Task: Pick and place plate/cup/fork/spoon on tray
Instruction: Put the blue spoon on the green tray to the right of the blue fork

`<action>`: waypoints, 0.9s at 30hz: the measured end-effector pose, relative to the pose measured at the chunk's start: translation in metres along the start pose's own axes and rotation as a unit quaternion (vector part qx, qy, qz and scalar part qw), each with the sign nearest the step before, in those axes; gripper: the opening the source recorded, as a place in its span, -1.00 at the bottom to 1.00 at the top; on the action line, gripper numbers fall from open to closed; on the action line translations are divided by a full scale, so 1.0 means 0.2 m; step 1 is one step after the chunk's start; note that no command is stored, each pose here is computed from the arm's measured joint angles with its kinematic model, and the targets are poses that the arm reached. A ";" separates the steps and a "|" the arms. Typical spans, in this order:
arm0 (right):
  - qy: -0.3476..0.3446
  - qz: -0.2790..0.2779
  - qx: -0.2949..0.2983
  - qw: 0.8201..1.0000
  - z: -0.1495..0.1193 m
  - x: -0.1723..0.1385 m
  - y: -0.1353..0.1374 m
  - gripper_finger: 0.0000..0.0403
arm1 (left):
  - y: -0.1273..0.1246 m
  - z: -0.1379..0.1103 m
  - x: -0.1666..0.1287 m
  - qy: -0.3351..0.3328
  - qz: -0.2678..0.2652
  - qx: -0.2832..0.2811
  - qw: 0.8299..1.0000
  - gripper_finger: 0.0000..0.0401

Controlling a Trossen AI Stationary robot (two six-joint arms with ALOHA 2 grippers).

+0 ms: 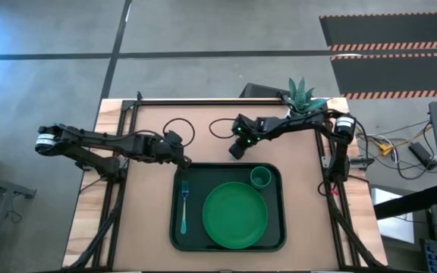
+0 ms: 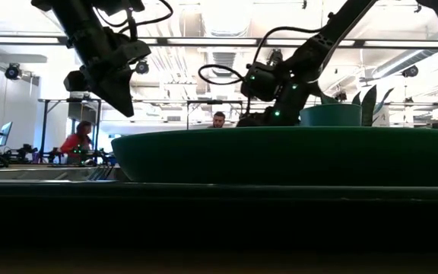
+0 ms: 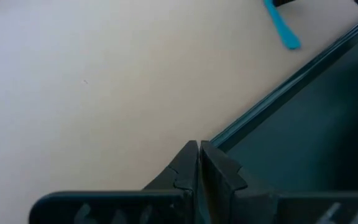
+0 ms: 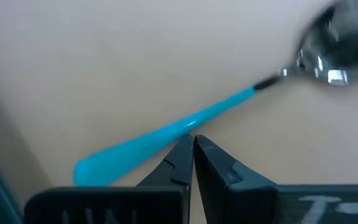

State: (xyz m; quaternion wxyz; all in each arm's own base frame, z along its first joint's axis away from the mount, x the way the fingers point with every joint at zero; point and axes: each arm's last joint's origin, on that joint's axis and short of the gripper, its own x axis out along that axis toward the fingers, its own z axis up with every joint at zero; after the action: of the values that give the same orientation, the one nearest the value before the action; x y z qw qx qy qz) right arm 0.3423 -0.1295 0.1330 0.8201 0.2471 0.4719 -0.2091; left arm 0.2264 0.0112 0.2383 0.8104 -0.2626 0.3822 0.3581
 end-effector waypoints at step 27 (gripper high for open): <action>-0.146 0.061 -0.161 0.974 0.33 -0.88 0.42 -0.96 | -0.09 0.22 0.29 -0.082 -0.108 0.038 0.990 -1.00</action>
State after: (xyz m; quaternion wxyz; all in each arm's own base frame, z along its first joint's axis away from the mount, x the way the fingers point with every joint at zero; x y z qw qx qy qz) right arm 0.3524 -0.0844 0.3334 0.9203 0.1069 0.3587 -0.1141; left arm 0.2871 0.0534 0.2190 0.8822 -0.2415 0.2970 0.2741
